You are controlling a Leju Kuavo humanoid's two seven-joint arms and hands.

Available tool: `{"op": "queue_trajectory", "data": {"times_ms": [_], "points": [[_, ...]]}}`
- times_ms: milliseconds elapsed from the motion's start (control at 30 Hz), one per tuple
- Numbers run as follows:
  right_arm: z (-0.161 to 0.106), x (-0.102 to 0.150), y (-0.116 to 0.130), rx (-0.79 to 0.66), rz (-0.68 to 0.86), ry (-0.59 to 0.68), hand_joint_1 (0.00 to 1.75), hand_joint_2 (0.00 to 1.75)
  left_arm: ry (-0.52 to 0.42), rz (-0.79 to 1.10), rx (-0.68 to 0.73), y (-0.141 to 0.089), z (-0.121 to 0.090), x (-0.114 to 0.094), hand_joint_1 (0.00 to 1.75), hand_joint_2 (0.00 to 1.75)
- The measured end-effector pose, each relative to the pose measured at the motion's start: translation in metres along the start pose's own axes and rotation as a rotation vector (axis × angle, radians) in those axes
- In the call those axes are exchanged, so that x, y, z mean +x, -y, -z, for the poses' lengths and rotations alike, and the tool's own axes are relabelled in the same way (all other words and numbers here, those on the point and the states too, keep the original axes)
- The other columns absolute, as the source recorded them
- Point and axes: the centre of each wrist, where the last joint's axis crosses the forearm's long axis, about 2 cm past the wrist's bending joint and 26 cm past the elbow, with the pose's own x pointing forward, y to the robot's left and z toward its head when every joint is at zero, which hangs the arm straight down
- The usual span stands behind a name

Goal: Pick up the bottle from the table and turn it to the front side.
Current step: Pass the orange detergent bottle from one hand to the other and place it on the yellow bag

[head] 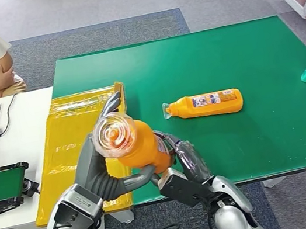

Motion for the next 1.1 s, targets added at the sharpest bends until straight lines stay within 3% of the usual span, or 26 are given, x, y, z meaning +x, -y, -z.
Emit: {"op": "queue_trajectory", "data": {"times_ms": [600, 733, 1100], "points": [[-0.008, -0.003, 0.002, -0.038, -0.072, 0.047, 1.75, 1.75, 0.001, -0.384, -0.082, 0.021, -0.001, -0.005, 0.00, 1.75], [-0.011, -0.007, 0.002, -0.045, -0.067, 0.041, 1.75, 1.75, -0.020, -0.422, -0.094, 0.024, -0.001, -0.008, 1.75, 1.75], [-0.015, -0.011, 0.003, -0.053, -0.055, 0.031, 1.75, 1.75, -0.038, -0.437, -0.108, 0.025, 0.000, -0.011, 1.75, 1.75]]}}
